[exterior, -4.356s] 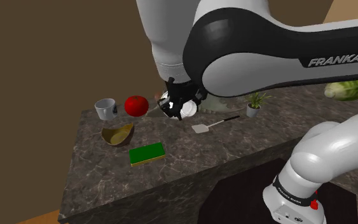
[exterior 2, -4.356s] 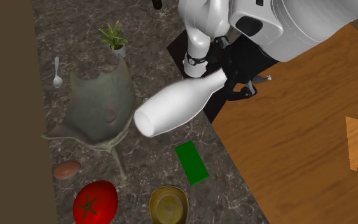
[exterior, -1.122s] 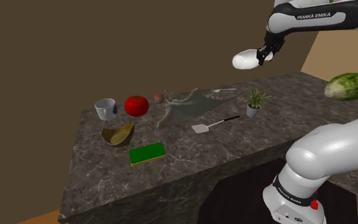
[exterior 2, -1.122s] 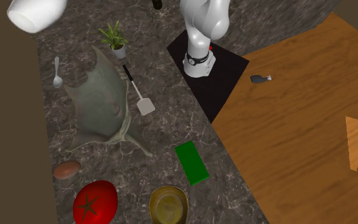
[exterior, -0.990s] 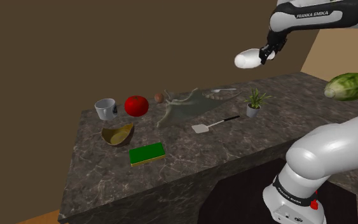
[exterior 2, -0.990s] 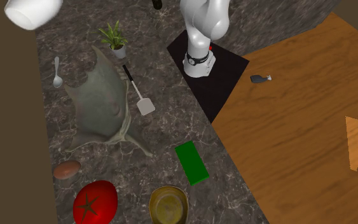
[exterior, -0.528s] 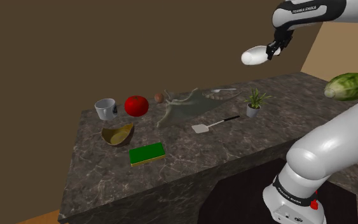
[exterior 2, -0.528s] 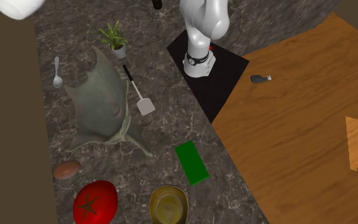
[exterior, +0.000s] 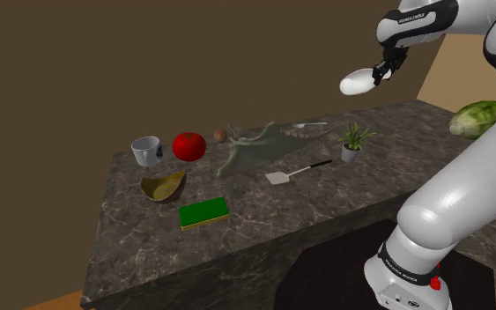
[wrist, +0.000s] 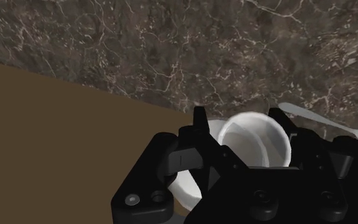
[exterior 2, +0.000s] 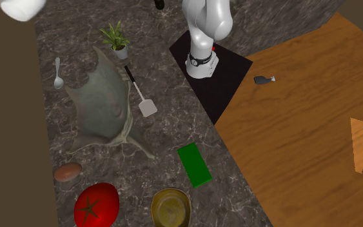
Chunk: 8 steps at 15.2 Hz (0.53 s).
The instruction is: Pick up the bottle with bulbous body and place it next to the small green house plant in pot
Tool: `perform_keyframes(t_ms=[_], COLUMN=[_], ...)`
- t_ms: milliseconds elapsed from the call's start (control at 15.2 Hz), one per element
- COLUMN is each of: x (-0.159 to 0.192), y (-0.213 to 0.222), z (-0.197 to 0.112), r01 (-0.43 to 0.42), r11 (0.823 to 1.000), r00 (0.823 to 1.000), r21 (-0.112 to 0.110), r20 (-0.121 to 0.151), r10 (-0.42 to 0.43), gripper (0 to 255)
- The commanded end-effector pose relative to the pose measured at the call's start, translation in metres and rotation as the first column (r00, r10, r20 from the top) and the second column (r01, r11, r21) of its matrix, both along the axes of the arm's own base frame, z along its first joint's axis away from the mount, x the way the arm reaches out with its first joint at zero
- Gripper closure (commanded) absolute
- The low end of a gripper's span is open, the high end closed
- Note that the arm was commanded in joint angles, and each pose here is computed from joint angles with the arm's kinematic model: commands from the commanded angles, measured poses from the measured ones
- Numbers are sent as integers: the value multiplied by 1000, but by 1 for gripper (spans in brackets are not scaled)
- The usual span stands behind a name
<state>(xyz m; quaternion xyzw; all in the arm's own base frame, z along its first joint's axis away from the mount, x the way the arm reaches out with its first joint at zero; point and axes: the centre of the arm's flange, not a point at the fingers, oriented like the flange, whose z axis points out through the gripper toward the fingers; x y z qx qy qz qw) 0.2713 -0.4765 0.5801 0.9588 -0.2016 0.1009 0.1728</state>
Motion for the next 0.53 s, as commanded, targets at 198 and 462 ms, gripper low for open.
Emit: perform_keyframes(t_ms=[198, 462], x=[0, 0], y=[0, 0], z=[-26, -47], r01=[0, 0], r11=[1000, 1000], r00=[1000, 1000], r21=[-1, -1], r20=[1, 1], r10=[0, 0], gripper=[255, 255])
